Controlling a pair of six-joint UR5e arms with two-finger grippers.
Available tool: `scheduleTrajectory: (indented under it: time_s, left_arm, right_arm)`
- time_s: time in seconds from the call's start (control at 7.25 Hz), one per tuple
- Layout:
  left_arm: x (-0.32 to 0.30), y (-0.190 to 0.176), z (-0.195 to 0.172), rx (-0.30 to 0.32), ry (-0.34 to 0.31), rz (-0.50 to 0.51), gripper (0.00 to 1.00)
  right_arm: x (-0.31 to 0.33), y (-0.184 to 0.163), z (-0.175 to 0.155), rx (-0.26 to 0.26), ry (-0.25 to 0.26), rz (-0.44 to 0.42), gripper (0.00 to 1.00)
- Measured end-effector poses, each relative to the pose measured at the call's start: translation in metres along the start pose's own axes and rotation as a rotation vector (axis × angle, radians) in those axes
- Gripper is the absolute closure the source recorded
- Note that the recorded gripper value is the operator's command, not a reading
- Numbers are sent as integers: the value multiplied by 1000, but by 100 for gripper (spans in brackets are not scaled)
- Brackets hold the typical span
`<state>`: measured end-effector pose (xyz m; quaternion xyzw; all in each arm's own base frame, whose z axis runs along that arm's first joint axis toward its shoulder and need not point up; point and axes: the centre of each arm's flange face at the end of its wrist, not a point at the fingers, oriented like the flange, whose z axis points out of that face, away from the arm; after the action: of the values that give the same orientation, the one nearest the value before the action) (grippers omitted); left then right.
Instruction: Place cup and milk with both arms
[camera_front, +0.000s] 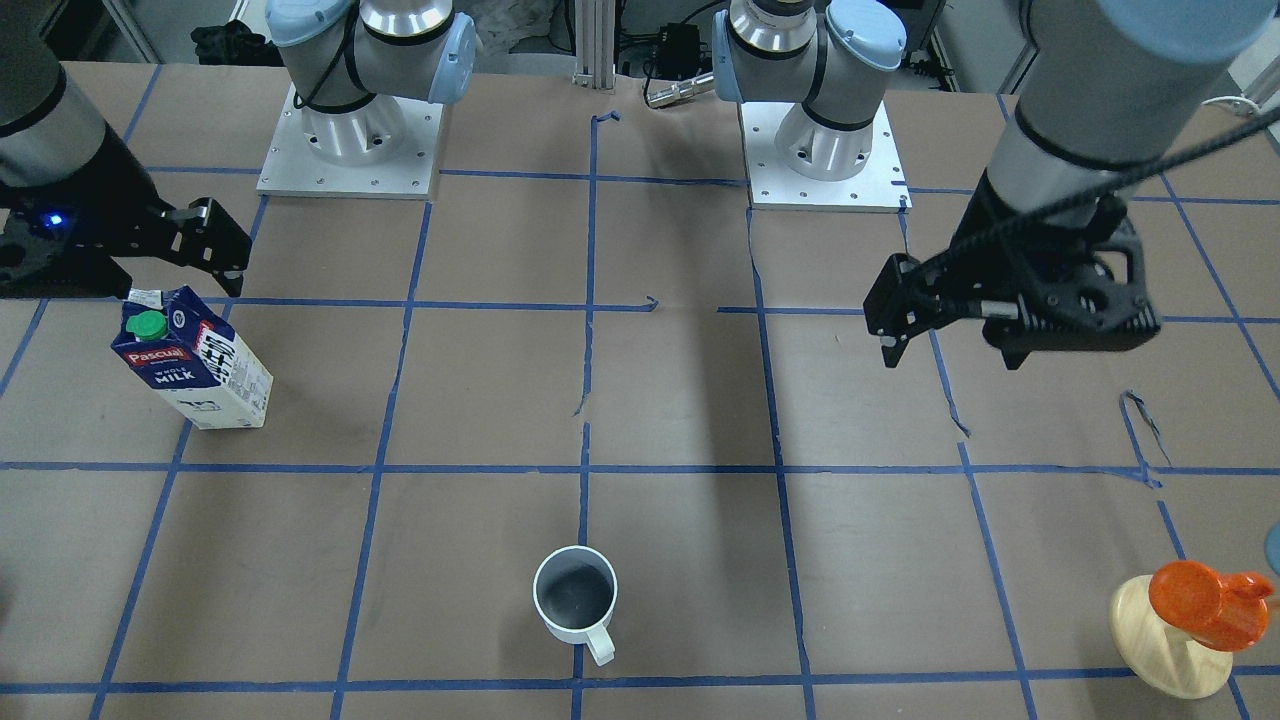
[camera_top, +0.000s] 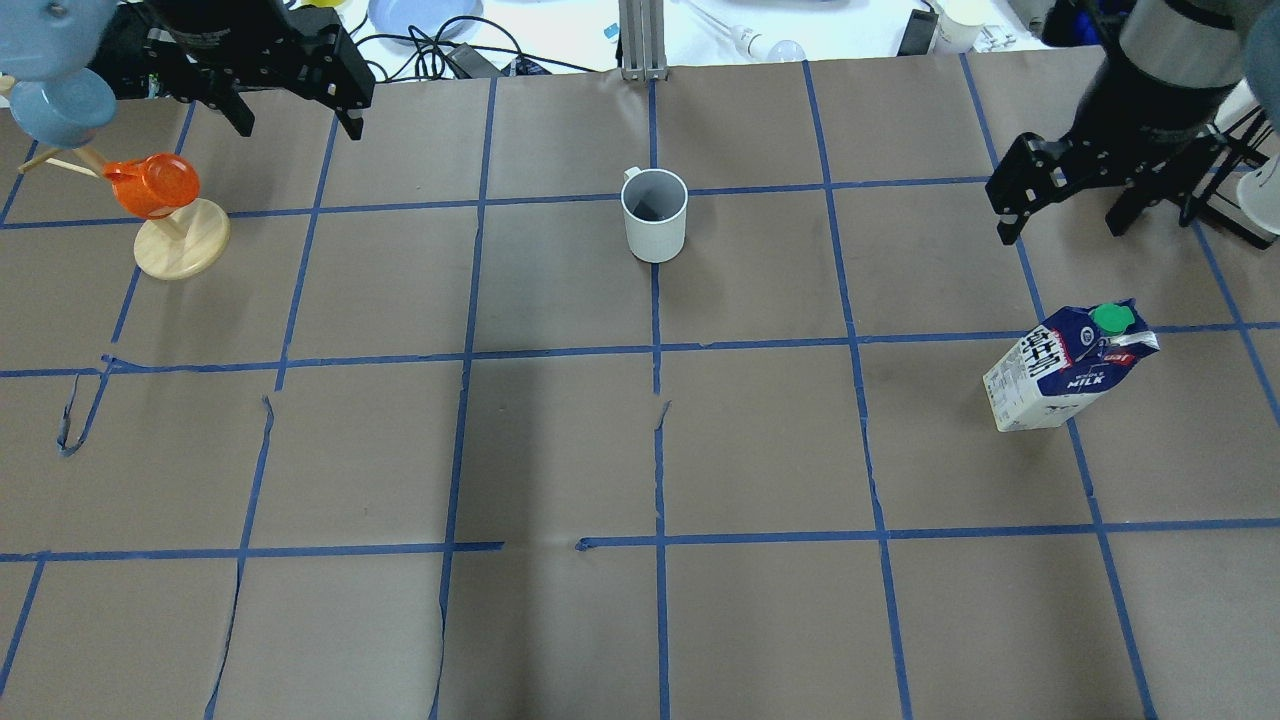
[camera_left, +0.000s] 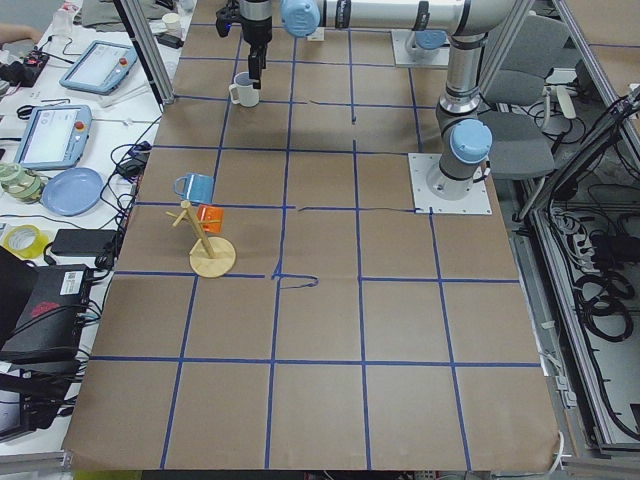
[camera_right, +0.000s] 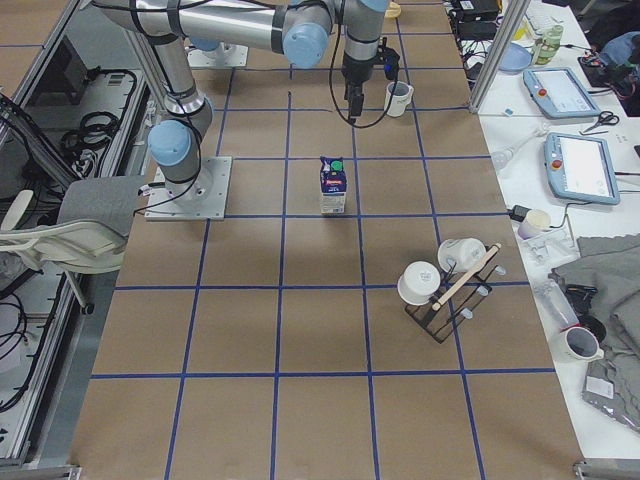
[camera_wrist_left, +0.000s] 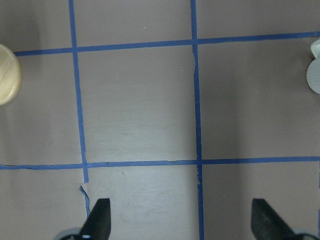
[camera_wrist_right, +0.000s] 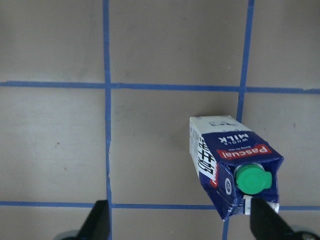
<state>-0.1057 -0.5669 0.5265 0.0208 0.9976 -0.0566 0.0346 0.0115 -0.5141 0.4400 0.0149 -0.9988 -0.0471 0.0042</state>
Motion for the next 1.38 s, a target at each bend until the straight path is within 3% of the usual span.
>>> scheduleTrajectory:
  time_s: [0.14,0.55,0.83,0.97,1.1,1.24,1.38]
  left_arm:
    - [1,18,-4,-1,4,3,0]
    - [2,41,2,26,36,6,0]
    - [2,42,1,36,44,6,0]
    - [2,42,1,37,44,6,0]
    - [2,43,1,37,44,6,0]
    - [2,43,1,37,44,5,0]
    - [2,43,2,35,44,3,0]
  right_arm:
    - [22,3,26,-29,-15,8,0]
    - [74,14,98,-39,-34,10,0]
    - [81,20,113,-48,-40,19,0]
    - [81,20,116,-52,-41,22,10]
    - [81,20,116,-52,-41,24,32]
    - [81,20,117,-52,-43,27,45]
    - [81,19,117,-53,-45,29,48]
